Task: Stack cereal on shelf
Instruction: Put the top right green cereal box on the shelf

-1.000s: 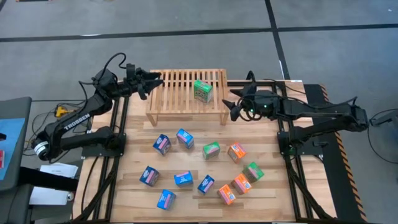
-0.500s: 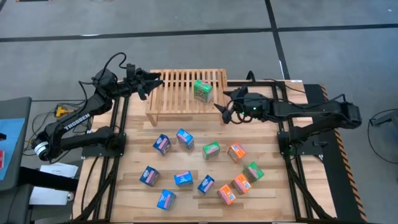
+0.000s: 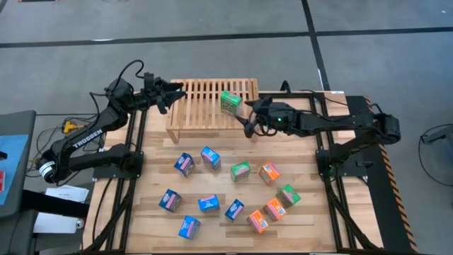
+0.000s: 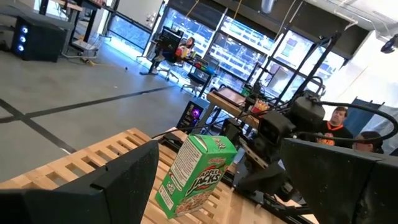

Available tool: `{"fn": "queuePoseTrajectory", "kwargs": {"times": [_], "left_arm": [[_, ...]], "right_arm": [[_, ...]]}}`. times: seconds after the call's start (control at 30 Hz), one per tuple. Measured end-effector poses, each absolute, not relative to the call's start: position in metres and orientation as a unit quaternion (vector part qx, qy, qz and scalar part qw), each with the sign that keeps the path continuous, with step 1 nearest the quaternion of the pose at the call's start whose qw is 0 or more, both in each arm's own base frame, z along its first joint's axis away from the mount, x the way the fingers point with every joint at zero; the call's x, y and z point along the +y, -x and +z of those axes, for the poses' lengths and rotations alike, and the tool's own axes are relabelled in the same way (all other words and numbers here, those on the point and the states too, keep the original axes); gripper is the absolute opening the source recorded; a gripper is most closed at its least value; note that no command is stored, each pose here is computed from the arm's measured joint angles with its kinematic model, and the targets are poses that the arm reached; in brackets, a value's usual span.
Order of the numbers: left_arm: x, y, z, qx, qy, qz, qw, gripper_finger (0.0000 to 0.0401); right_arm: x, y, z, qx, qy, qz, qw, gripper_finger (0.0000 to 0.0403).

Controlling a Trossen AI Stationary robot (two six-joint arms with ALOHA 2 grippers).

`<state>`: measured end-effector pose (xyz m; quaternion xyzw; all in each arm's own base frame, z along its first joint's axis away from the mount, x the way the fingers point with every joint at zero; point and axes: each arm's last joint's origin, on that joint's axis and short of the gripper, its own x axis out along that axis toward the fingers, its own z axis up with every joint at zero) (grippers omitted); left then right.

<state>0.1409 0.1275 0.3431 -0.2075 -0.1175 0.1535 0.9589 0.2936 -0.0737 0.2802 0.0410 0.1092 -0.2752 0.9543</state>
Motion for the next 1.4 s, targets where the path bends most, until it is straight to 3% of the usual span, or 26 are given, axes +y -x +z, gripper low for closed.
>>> {"fn": "queuePoseTrajectory", "kwargs": {"times": [0.37, 0.73, 1.17, 1.4], "left_arm": [[0.128, -0.141, 0.343, -0.115, 0.194, 0.158, 0.961, 0.0325], [0.128, -0.141, 0.339, -0.097, 0.185, 0.165, 0.964, 0.0325], [0.135, -0.151, 0.328, -0.059, 0.201, 0.138, 0.968, 0.0325], [0.139, -0.156, 0.323, -0.049, 0.211, 0.126, 0.968, 0.0325]], "right_arm": [[-0.09, -0.322, 0.279, 0.139, -0.03, -0.285, 0.948, 0.0363], [-0.096, -0.323, 0.28, 0.143, -0.035, -0.285, 0.947, 0.0272], [-0.099, -0.322, 0.28, 0.139, -0.058, -0.26, 0.954, 0.0259], [-0.099, -0.322, 0.28, 0.138, -0.063, -0.259, 0.954, 0.023]]}}
